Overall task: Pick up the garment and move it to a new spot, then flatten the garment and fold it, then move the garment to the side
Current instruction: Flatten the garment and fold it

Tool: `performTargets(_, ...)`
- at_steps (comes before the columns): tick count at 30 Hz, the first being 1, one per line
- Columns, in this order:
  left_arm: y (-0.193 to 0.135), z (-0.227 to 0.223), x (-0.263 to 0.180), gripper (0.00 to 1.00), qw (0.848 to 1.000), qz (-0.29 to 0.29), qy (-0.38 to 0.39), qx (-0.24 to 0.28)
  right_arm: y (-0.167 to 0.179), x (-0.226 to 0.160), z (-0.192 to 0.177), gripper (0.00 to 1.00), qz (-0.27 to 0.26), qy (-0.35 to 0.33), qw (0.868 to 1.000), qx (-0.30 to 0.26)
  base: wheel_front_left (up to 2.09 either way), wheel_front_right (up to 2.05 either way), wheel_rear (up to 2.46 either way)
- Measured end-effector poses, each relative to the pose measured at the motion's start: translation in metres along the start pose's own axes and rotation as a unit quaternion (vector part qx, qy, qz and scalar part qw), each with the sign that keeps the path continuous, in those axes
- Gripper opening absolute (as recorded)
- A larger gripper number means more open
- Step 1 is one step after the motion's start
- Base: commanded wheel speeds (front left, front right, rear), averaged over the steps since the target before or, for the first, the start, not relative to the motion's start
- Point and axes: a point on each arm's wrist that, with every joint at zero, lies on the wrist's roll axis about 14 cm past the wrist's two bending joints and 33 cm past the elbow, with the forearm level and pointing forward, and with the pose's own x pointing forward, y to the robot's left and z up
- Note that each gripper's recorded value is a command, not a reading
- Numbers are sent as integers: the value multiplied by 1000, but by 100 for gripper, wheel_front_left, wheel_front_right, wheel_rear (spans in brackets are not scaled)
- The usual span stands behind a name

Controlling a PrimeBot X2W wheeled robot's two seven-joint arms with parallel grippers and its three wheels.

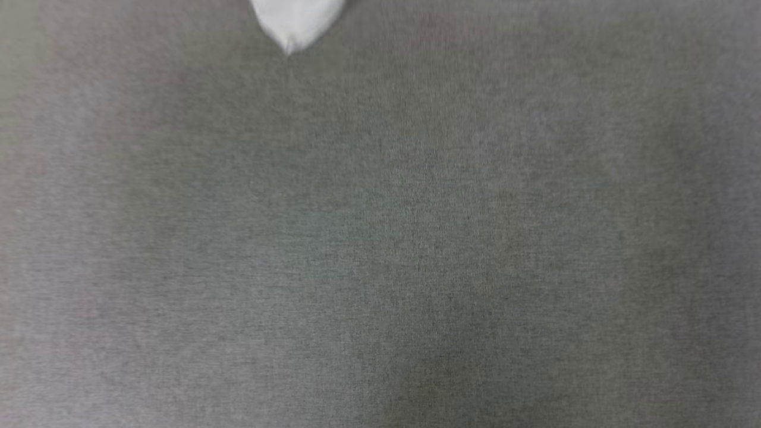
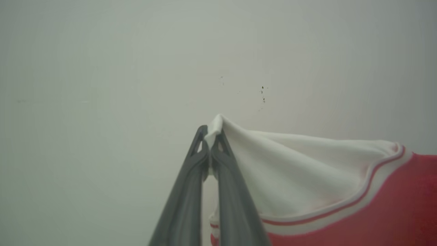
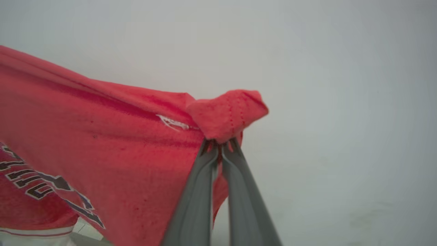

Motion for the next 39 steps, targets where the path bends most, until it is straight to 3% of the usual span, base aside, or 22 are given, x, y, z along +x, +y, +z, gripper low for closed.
performTargets(4, 0, -29, 11, 0, 1000, -2, 18, 0, 7, 17, -18, 0, 6, 5, 1000, -7, 0, 0, 0)
performTargets(8, -2, -84, 2, 0, 998, 3, 67, -17, 21, 27, -58, 0, 20, 35, 999, -6, 0, 0, 0)
performTargets(14, -5, -163, -35, 0, 987, 10, 156, -44, 42, 29, -126, 0, 37, 104, 994, 8, 0, 0, 0)
performTargets(20, -2, -211, -86, 0, 969, 35, 231, -79, 58, 12, -177, 0, 52, 168, 984, 16, 0, 0, 0)
performTargets(23, -3, -219, -114, 0, 961, 46, 257, -95, 64, -9, -197, 0, 59, 199, 978, 23, 0, 0, 0)
performTargets(24, 3, -222, -153, 0, 951, 63, 281, -110, 74, -37, -211, 0, 69, 220, 973, 29, 0, 0, 0)
performTargets(29, 6, -216, -229, 0, 936, 81, 319, -121, 90, -93, -225, 0, 88, 251, 963, 43, 0, 0, 0)
performTargets(38, 1, -172, -341, 0, 921, 119, 346, -131, 100, -192, -218, 0, 111, 269, 954, 71, 0, 0, 0)
performTargets(39, 0, -151, -368, 0, 921, 132, 345, -127, 99, -222, -210, 0, 111, 269, 953, 83, 0, 0, 0)
